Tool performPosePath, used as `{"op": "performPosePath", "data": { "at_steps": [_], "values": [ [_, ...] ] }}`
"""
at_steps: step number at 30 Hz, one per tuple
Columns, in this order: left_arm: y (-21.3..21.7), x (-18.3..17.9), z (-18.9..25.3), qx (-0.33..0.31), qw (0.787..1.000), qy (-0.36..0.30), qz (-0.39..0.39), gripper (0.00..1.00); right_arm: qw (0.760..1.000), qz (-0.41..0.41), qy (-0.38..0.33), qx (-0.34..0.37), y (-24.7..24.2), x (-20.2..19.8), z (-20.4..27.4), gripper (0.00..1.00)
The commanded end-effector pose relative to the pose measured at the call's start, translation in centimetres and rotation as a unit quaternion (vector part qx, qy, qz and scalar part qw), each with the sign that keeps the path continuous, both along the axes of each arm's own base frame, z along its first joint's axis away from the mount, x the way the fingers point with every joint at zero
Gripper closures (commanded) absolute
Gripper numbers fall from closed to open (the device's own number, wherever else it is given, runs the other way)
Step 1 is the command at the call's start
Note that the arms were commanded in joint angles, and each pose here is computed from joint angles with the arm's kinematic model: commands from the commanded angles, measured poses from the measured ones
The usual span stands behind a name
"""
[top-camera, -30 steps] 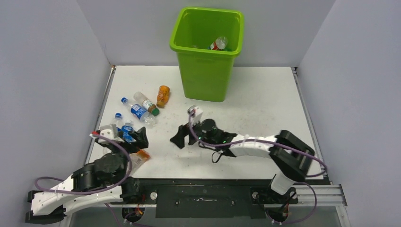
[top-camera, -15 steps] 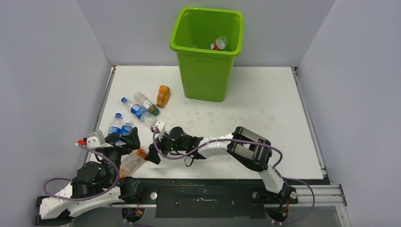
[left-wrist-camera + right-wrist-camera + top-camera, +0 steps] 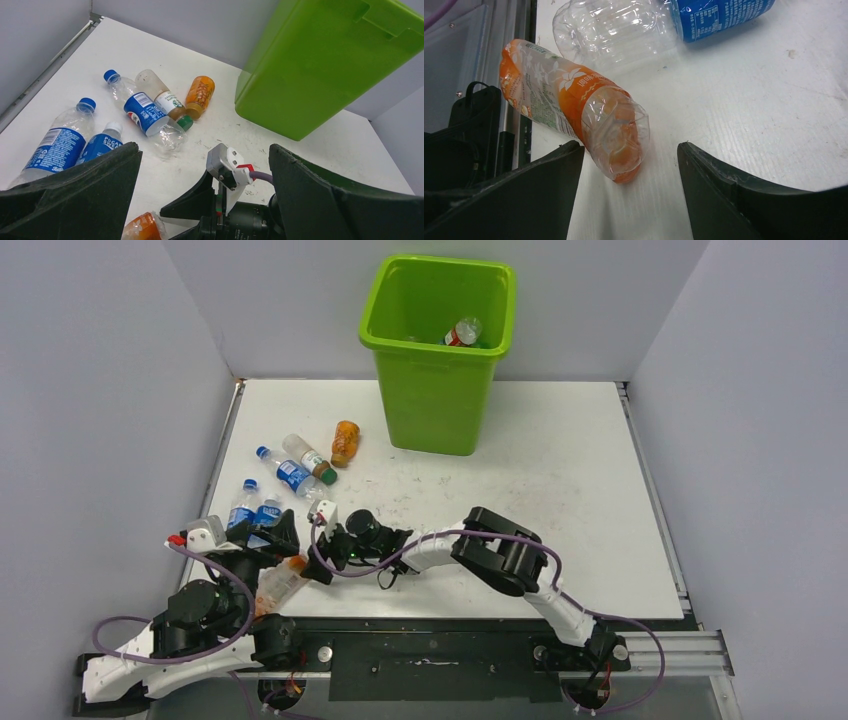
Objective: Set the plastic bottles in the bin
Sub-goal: Move the plastic bottle to the center of the board.
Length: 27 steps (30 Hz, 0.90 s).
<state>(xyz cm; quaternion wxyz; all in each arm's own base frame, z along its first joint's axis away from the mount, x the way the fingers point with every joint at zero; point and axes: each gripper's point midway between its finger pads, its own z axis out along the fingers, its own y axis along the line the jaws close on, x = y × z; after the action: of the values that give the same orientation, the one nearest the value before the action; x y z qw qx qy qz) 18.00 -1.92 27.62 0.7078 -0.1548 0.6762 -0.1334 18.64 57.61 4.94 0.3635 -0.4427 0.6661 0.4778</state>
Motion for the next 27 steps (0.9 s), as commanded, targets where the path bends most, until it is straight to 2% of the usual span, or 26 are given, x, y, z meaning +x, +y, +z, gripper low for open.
{"op": "performPosePath", "data": {
  "at_steps": [1, 12, 14, 22, 27],
  "values": [
    [0.1, -0.1, 1.0, -0.013, 1.000, -0.003, -0.005, 0.00, 0.997, 0.009, -0.014, 0.076, 1.6, 0.5, 3.9, 0.37],
    [0.2, -0.2, 0.9, -0.021, 1.000, -0.005, -0.007, 0.00, 0.996, -0.009, -0.015, 0.089, -0.8, 0.4, 5.0, 0.88],
    [0.2, -0.2, 1.0, -0.023, 1.000, -0.005, -0.008, 0.00, 0.996, -0.019, -0.015, 0.090, -1.7, 0.5, 5.3, 0.94],
    [0.1, -0.2, 0.9, -0.025, 1.000, -0.004, -0.012, 0.00, 0.991, -0.121, -0.007, 0.054, -10.0, 2.1, 5.3, 0.95],
    [-1.0, -0.1, 0.9, -0.014, 0.999, -0.006, -0.029, 0.00, 0.965, -0.263, 0.014, 0.015, -18.2, 3.0, 5.2, 0.95]
  ]
}}
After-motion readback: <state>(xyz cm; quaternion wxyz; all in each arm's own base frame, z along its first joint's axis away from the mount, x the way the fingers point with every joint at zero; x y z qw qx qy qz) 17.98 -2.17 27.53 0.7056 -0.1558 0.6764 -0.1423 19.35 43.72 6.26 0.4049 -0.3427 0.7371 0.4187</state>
